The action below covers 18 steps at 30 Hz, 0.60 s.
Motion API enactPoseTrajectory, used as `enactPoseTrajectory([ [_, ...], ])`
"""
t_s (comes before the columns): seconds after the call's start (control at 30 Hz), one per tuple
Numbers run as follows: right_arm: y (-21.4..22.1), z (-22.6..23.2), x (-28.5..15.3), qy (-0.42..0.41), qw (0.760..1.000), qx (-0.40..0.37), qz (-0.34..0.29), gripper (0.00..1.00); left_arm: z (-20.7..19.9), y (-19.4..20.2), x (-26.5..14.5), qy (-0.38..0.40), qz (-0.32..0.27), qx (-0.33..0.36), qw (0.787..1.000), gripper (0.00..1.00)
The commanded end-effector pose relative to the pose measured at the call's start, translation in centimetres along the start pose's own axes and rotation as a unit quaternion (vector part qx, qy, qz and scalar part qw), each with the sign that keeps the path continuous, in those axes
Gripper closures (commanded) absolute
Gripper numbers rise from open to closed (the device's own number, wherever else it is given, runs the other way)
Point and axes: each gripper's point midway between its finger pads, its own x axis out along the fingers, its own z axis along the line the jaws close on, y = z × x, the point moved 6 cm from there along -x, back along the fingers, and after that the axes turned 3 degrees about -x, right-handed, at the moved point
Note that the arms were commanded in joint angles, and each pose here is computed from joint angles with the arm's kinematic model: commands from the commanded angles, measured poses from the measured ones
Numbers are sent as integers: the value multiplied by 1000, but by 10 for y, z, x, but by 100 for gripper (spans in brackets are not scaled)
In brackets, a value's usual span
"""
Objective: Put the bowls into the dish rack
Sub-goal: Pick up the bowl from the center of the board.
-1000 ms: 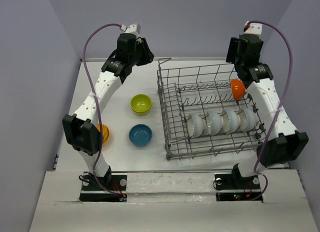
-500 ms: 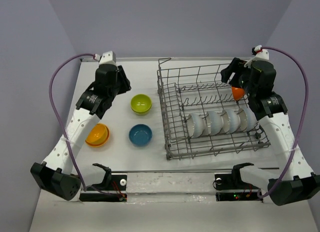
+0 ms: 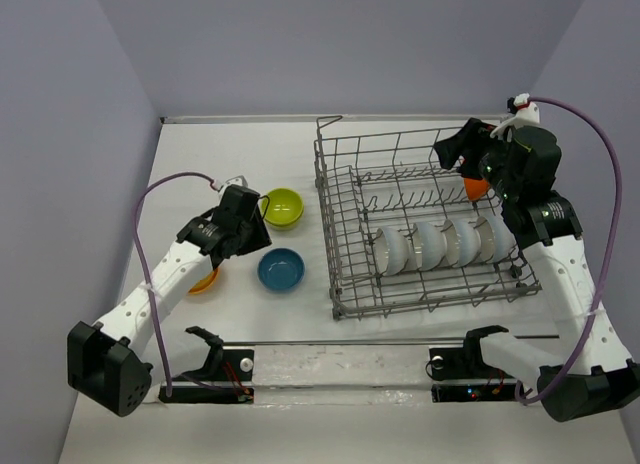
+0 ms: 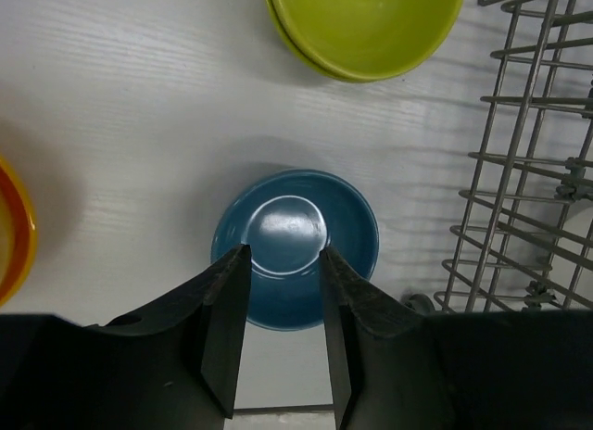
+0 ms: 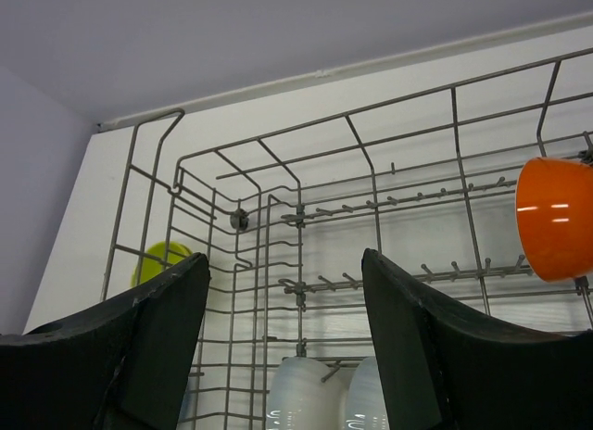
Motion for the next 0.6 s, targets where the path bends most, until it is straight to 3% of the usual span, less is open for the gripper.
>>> enactPoseTrajectory([
  [0.0,-16,9,-5,-21,999,-1,-33,27,6,21,-7,13,13,-60,998,55],
  [0.17,-12,8,1,-23,999,1,-22,27,22,53,3,-3,48,-86,995,55],
  [0.57,-4,4,6,-17,1000,-2,-11,27,40,84,15,-45,83,-99,991,58],
])
